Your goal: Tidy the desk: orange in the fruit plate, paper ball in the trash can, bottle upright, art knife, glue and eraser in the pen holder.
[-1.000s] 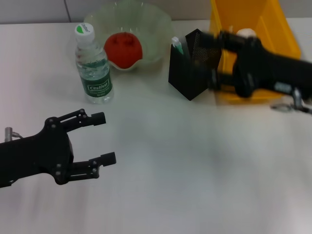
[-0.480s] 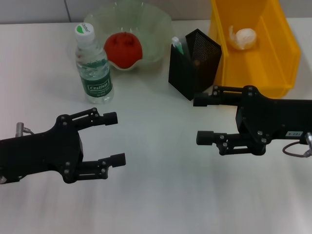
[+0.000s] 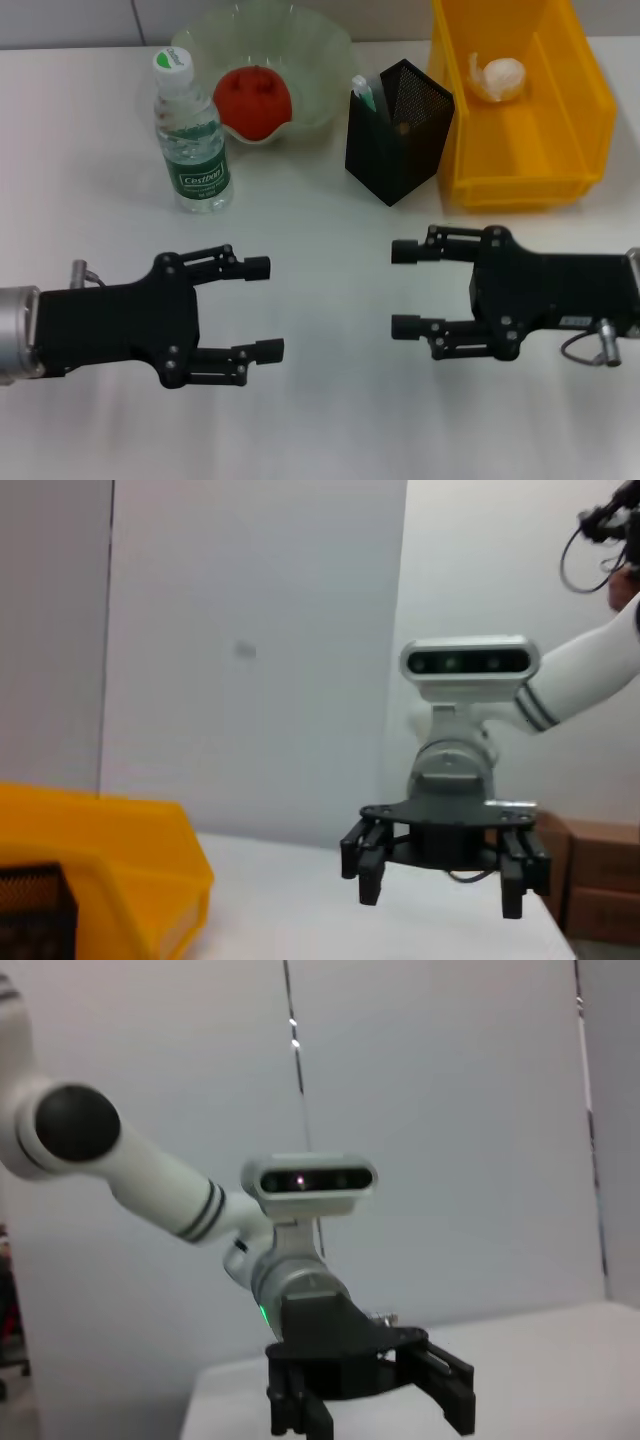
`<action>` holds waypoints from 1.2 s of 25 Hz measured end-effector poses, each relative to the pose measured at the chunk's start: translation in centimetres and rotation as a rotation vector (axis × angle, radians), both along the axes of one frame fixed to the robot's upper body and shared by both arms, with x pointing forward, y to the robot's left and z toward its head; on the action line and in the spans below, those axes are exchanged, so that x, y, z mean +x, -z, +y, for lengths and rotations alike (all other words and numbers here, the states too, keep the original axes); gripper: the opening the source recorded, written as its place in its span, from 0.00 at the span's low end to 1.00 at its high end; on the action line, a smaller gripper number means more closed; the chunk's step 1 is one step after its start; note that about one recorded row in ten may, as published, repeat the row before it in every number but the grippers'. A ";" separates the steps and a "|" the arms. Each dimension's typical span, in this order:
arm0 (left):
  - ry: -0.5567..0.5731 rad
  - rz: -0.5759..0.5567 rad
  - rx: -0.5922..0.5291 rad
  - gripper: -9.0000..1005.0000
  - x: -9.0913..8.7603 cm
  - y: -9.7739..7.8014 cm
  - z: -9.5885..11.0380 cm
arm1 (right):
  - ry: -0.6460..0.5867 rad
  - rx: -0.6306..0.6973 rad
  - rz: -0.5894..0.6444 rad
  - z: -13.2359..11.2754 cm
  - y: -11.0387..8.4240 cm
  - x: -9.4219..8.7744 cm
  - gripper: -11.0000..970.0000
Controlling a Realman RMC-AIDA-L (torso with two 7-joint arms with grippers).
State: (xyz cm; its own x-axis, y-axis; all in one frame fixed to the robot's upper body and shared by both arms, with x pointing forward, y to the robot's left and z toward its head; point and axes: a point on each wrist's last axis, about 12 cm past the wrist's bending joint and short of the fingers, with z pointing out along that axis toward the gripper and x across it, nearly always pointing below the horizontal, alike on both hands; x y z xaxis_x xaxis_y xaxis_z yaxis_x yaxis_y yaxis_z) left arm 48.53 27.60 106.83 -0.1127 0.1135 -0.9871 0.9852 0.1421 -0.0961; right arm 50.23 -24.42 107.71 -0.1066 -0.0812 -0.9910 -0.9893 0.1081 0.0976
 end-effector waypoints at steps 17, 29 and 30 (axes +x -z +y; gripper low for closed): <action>0.015 0.011 0.054 0.82 0.1 0.8 -0.5 | 0.036 -0.090 0.023 0.0 2.3 -0.5 0.75; 0.031 0.020 0.045 0.82 0.2 0.4 -0.3 | 0.034 -0.084 0.021 0.1 2.1 -0.4 0.76; 0.030 0.020 0.045 0.82 0.2 0.4 -0.3 | 0.035 -0.084 0.021 0.1 2.1 -0.4 0.76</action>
State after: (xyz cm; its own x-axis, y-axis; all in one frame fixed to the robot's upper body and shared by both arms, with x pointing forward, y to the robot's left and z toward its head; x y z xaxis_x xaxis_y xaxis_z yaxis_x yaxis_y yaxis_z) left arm 48.70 27.29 106.45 -0.1281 0.1616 -0.9785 0.9870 0.1170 -0.1099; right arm 49.82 -24.33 105.65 -0.1316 -0.1594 -0.9784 -0.9827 0.1510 0.1076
